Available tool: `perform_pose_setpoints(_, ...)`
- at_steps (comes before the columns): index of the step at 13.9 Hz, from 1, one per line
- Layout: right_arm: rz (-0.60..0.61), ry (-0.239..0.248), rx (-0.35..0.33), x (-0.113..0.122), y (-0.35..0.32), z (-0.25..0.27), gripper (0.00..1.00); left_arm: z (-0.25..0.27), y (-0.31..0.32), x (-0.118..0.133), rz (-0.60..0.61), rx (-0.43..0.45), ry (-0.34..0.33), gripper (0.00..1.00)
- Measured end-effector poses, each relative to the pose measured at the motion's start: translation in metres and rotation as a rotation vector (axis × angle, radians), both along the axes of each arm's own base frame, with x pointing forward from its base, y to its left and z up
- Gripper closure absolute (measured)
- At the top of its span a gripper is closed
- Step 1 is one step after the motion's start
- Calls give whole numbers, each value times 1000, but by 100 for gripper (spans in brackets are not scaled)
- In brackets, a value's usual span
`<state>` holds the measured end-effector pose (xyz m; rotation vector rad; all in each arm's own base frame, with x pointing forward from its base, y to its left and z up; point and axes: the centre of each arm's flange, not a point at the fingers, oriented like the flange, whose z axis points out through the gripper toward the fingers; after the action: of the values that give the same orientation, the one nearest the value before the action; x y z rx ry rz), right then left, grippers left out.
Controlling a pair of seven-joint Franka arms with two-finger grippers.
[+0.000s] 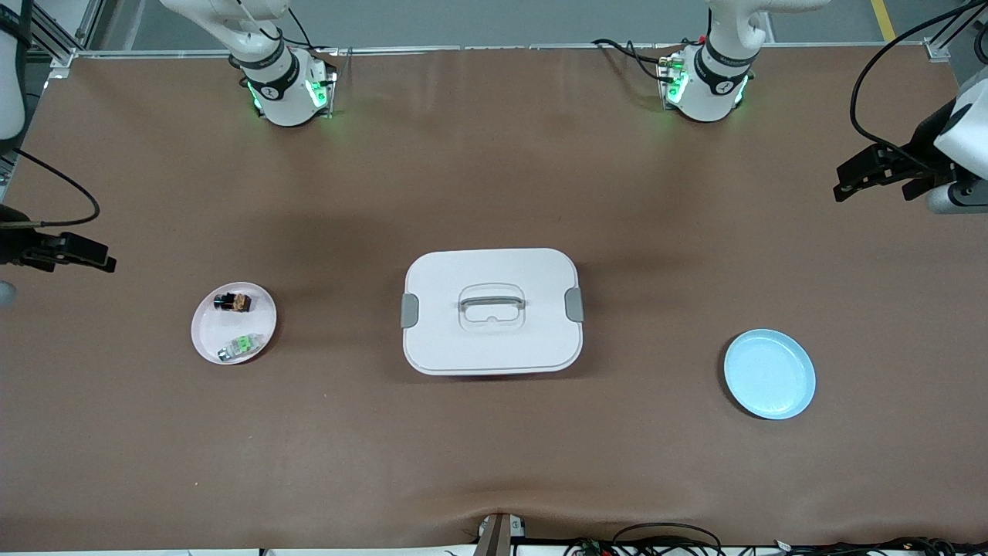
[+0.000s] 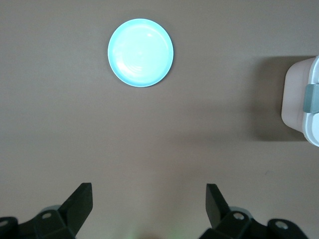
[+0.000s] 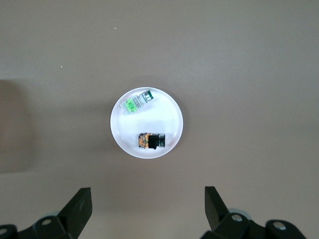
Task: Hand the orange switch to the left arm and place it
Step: 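Move the right gripper over the white plate toward the orange switch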
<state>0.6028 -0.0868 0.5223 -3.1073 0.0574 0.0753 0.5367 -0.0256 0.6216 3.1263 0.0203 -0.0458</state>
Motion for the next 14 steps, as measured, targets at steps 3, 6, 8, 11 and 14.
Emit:
perform_pose_setpoints(3,-11,1,31,0,2,-24,0,0,0,0,0,0,0,0)
perform_pose_setpoints(6,-16,8,32,0,1,-46,0,0,1,0,2,0,0,0)
perform_pose_setpoints(8,-18,5,30,0,1,-59,0,0,1,0,2,0,0,0)
perform_pose_setpoints(11,-22,9,30,-3,0,-81,0,0,1,0,2,0,1,0)
perform_pose_setpoints(14,-26,12,29,-8,0,-102,0,0,1,0,2,0,1,0)
